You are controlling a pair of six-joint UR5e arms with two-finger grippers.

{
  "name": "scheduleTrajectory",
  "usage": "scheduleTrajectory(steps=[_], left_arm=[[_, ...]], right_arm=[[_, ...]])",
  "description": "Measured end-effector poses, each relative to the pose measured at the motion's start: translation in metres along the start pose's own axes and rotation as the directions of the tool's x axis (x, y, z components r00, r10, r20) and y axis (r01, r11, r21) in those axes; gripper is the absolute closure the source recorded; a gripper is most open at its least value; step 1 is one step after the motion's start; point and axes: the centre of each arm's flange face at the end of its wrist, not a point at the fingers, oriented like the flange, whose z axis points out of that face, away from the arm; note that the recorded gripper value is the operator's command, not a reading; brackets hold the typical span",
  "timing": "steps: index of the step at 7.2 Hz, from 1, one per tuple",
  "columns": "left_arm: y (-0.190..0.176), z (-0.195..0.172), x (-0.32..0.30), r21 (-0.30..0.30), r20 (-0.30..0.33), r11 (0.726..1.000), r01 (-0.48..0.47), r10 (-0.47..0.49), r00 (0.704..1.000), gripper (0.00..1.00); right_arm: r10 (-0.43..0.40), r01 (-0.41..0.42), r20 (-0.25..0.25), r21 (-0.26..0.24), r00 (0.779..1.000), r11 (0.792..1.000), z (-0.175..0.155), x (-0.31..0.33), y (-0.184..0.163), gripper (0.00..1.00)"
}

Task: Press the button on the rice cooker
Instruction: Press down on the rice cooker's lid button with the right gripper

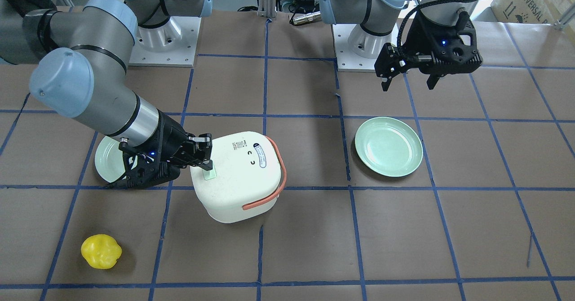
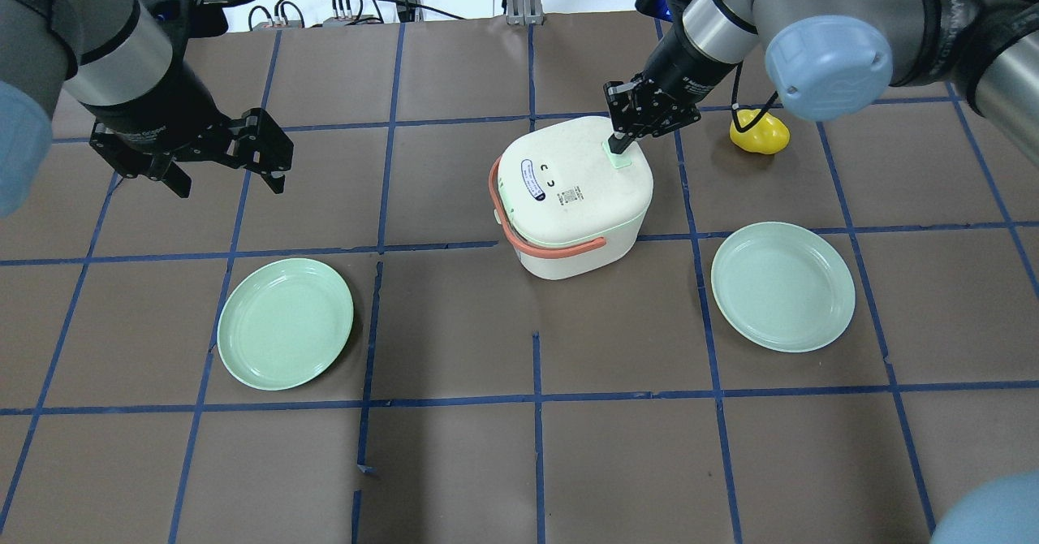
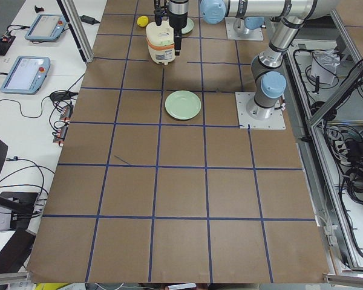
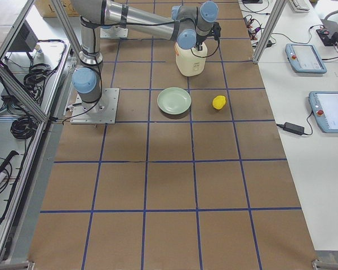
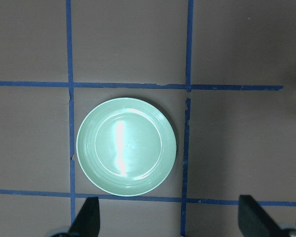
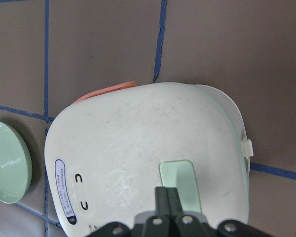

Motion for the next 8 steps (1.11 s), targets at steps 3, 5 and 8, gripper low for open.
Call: scheduleTrajectory(steps=[3,5,8], left_arm=[[0.0,0.0,0.0,0.0,0.0,1.0,0.0,0.0,1.0,0.0],[0.0,0.0,0.0,0.001,0.0,1.0,0.0,0.0,1.0,0.0],[0.0,0.0,0.0,0.0,0.0,1.0,0.0,0.0,1.0,0.0]], right_arm=[[0.002,-0.002,0.002,-0.008,1.0,1.0,0.005,0.003,-0.002,1.0],[0.005,-0.005,0.004,-0.015,1.0,1.0,0.009,0.006,-0.001,1.0],[0.005,-0.005,0.005,-0.023,1.0,1.0,0.014,0.008,-0.002,1.0]])
